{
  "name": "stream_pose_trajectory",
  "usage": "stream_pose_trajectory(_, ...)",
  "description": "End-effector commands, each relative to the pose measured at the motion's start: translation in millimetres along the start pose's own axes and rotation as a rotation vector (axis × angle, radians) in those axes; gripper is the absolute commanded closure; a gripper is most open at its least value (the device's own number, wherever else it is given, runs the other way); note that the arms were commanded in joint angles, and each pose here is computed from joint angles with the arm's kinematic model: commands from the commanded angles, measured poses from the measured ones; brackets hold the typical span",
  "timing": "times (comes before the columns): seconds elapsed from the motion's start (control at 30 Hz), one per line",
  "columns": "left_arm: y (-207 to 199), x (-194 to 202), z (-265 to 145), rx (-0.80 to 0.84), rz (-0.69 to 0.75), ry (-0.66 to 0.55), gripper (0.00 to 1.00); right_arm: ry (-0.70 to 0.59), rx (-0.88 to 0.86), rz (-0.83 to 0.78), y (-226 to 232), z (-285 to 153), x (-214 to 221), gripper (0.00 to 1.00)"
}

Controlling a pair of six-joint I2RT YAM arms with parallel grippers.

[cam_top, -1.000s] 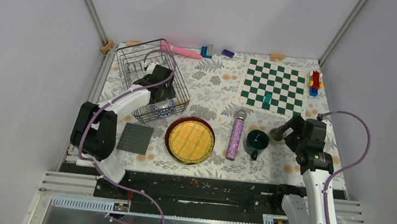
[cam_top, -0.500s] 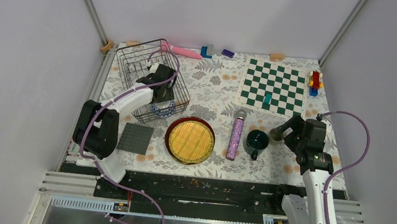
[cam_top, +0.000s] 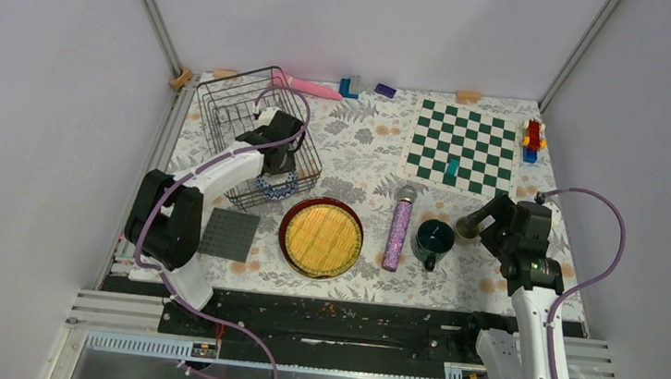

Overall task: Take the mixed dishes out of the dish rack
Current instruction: Pick up the bowl from the dish rack.

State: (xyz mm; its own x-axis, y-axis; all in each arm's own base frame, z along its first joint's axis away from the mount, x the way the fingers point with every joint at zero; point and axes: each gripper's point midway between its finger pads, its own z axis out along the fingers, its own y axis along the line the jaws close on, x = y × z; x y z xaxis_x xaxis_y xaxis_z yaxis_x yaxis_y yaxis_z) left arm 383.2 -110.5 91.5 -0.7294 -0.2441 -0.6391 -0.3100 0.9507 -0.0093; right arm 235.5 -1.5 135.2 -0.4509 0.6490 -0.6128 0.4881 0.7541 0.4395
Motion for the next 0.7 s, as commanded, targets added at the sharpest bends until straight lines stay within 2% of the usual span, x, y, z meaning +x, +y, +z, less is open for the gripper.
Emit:
stream_pose_trajectory(0.0,2,6,-4,-0.027,0.019,0.029,0.48,-0.026,-0.014,0.01,3,-1,-6,0.0)
stream_pose_trajectory(0.43,5,11,-6,-0.011,-0.011,0.016,0.67,-0.033,-0.005,0.011,1,-1,-7,0.0)
stream_pose_trajectory(0.67,1,-8,-23,0.033,-0.055,-0.045,0.84,-0.035,-0.004,0.012,1,-1,-7,0.0)
